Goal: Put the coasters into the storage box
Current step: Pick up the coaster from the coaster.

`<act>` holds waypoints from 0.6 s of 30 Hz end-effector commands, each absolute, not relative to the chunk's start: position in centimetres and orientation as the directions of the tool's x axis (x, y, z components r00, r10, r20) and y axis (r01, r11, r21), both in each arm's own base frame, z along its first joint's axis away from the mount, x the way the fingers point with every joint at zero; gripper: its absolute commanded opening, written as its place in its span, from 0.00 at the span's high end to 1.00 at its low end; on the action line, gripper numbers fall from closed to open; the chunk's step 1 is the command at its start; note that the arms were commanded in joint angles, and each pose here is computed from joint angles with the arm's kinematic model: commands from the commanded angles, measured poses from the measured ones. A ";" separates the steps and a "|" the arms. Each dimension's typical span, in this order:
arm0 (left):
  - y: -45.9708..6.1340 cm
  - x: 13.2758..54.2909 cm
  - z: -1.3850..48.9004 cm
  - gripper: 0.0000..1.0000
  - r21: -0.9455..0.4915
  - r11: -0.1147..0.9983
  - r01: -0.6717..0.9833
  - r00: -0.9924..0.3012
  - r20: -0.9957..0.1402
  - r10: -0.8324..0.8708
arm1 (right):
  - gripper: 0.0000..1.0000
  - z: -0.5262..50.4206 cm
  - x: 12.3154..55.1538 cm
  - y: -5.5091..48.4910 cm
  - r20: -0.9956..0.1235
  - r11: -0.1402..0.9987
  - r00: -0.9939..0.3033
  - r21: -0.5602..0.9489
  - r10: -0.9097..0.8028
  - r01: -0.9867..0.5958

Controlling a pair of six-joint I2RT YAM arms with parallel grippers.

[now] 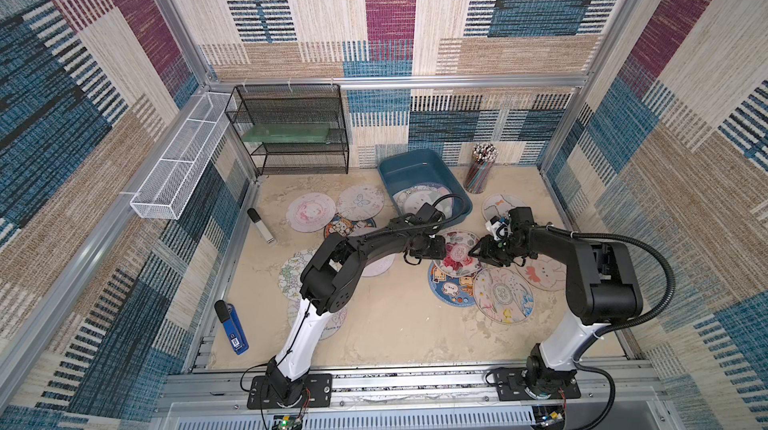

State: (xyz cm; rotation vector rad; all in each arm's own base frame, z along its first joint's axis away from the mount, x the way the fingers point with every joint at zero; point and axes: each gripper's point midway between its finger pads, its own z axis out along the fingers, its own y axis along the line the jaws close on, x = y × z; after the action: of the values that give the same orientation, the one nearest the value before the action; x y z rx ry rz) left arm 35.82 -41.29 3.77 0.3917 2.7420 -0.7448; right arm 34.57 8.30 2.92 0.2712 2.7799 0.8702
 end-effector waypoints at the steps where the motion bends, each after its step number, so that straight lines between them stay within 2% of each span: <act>1: -40.5 34.5 2.8 0.48 -0.432 0.844 0.316 -0.939 -0.271 0.213 | 0.67 1.4 32.2 7.5 -0.047 0.839 -0.967 0.509 0.250 0.192; 6: -40.3 34.4 2.8 0.48 -0.433 0.845 0.315 -0.939 -0.271 0.211 | 0.74 2.0 32.3 7.4 -0.068 0.841 -0.965 0.508 0.254 0.186; 8: -40.3 34.3 3.0 0.47 -0.436 0.844 0.314 -0.939 -0.274 0.208 | 0.81 2.5 32.5 7.4 -0.081 0.840 -0.963 0.511 0.257 0.181; 18: -39.3 34.3 8.1 0.39 -0.479 0.817 0.320 -0.923 -0.354 0.154 | 0.86 8.0 34.6 7.7 -0.188 0.830 -0.944 0.542 0.272 0.131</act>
State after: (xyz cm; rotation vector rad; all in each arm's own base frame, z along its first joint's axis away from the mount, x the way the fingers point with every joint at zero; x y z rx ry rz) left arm 34.21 -39.41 6.40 0.3769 2.7385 -0.7542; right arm 34.57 7.71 6.79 0.2961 2.7628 0.7948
